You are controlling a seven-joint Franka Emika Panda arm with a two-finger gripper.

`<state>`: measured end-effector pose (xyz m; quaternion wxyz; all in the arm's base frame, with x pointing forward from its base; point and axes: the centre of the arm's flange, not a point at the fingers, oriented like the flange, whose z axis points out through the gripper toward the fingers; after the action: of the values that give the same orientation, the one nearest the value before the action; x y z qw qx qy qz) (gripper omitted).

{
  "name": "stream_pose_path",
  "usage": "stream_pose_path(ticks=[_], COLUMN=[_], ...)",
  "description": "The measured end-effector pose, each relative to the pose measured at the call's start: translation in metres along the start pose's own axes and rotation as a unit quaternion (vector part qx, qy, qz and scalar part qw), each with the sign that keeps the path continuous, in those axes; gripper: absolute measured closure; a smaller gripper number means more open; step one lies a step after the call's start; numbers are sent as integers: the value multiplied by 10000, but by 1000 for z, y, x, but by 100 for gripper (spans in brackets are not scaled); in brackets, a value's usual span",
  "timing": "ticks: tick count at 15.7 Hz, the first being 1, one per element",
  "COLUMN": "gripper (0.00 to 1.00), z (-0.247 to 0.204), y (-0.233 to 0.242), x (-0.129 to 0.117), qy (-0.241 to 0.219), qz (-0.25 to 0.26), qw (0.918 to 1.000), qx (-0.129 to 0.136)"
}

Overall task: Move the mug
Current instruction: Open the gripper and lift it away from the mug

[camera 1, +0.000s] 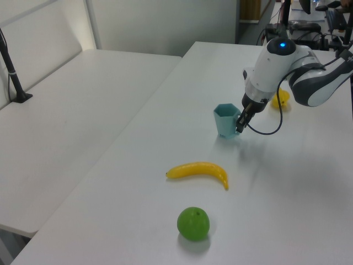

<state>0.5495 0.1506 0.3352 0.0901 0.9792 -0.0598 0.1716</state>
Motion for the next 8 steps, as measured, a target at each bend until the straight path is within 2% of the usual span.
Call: stream_pose_path(ticks=[5,7,8], gripper=[19,0,0], z=[-12,-33,-48], y=[-8,-10,-10], x=[3,21,33], qy=[-290,-472,-593], qz=[-116,-27,-7], qw=[9989,9985,9980], qx=[-348,-275,-195])
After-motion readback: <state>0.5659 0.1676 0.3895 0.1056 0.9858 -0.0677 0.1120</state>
